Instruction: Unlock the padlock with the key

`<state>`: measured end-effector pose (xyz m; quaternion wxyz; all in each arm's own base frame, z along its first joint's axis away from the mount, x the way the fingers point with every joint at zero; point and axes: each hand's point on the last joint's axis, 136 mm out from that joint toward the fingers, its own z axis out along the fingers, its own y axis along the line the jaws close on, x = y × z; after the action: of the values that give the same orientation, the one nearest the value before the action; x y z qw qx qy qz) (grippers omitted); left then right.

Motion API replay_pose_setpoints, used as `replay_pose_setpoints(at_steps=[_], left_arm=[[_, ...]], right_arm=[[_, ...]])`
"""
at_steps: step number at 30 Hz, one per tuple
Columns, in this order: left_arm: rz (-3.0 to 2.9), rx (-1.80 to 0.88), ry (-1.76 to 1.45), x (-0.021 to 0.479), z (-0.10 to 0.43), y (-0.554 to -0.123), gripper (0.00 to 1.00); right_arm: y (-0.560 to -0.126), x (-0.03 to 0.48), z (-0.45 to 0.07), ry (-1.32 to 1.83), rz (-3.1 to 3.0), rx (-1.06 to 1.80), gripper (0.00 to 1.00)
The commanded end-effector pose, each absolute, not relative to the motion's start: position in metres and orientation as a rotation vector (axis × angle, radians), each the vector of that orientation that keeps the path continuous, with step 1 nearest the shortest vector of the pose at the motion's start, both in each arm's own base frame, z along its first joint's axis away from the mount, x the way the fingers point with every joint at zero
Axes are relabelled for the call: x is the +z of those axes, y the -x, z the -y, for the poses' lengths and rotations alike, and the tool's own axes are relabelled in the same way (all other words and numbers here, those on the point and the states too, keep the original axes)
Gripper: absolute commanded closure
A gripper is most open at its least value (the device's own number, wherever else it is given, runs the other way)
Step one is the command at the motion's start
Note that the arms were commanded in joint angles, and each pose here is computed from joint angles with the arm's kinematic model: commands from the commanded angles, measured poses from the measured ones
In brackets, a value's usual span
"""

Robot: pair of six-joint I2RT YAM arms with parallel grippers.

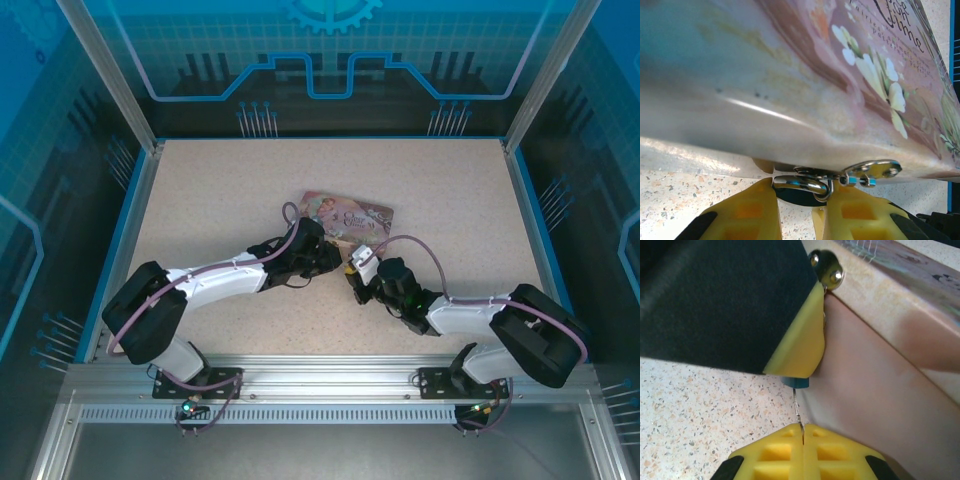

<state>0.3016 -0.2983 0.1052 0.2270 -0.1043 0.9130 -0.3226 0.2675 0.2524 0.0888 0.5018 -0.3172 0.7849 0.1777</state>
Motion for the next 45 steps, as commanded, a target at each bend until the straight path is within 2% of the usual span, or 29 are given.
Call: replay_pose_setpoints(at_steps=[1,45], left_arm=[[-2.433,-1.007,0.291,0.134,0.309,-0.309,0.92],[-2.373,-1.221,0.455,0.158,0.322,-0.308,0.93]], right_arm=[[-0.273,0.105,-0.258,0.728,-1.843,0.463,1.00],[-0.279,0.140,-0.258,0.635,-1.709,0.526,1.00]])
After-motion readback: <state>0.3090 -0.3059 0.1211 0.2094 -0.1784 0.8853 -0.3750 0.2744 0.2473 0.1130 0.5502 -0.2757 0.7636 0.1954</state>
